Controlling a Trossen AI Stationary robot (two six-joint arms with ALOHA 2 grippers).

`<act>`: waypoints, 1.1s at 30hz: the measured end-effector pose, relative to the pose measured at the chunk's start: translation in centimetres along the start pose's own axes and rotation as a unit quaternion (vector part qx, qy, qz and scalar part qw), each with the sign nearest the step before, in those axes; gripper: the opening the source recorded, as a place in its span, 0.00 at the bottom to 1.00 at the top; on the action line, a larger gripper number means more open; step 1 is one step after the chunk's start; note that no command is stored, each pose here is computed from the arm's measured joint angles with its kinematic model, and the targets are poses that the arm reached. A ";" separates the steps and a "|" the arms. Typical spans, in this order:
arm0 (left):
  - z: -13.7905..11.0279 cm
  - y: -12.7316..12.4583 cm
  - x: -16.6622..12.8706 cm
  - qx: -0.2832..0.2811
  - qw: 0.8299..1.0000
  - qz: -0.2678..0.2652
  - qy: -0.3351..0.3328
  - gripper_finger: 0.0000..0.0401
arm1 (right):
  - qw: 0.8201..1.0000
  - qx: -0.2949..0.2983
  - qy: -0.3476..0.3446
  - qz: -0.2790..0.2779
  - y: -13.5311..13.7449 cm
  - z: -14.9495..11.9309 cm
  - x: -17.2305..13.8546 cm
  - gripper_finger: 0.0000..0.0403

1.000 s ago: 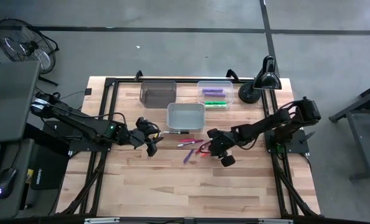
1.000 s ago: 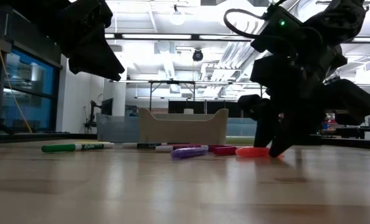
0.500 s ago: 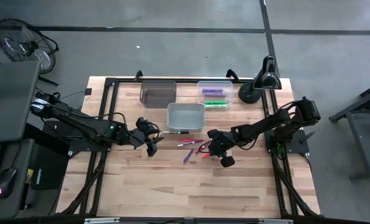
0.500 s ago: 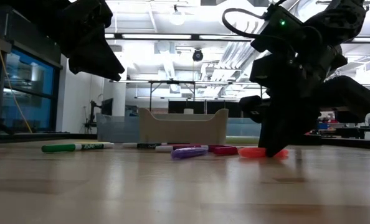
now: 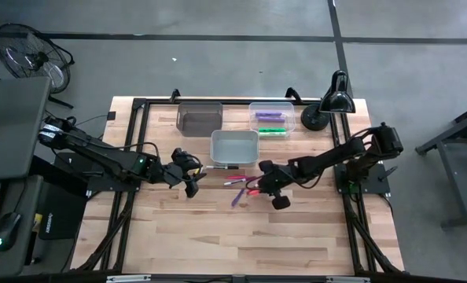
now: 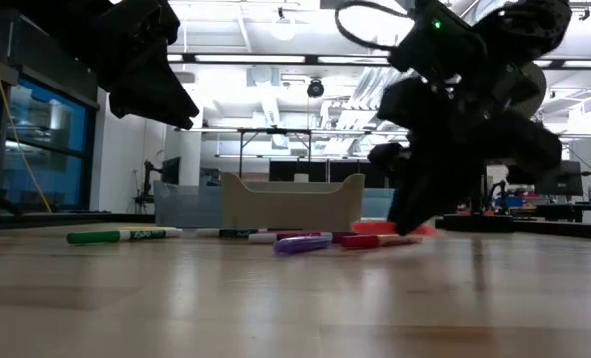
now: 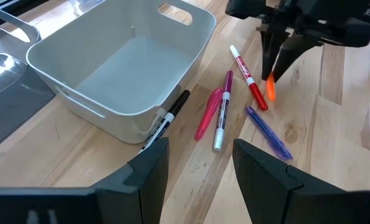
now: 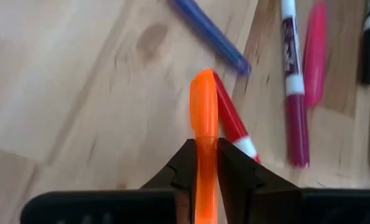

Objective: Pick & Place Markers
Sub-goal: Put the orange pen into the gray bin

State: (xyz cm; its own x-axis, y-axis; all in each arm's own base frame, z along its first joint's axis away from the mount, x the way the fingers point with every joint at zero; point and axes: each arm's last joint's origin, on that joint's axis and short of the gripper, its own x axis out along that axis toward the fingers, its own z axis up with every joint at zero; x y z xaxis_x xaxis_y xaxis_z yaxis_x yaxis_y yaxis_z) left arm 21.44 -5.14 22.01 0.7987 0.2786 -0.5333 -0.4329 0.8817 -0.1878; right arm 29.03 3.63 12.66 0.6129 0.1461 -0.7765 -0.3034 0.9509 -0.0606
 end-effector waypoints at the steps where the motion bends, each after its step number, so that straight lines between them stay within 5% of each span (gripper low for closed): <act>1: 0.0 0.0 0.0 0.000 1.000 0.000 0.000 0.44 | 1.000 0.000 0.001 0.000 -0.1 0.3 -0.1 0.09; 11: 0.0 0.0 0.0 0.000 1.000 -0.002 0.001 0.44 | 0.998 -0.028 -0.015 -0.048 -1.2 4.9 -1.3 0.12; 20: 0.0 0.0 0.0 0.000 1.000 -0.002 0.002 0.44 | 0.993 -0.043 -0.056 -0.090 -5.0 8.6 -3.4 0.11; 33: 0.0 0.0 0.0 -0.008 1.000 -0.002 0.001 0.44 | 0.989 0.014 -0.083 -0.118 -11.7 8.1 -5.6 0.10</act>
State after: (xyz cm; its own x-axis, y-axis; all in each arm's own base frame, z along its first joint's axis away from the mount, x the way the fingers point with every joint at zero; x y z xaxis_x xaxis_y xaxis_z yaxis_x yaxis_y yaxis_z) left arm 21.44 -5.16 22.00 0.7994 0.2738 -0.5348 -0.4361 0.8767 -0.2029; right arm 35.03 -6.11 22.82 0.7765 -0.0401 -0.6289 -0.1190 0.9707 -0.2089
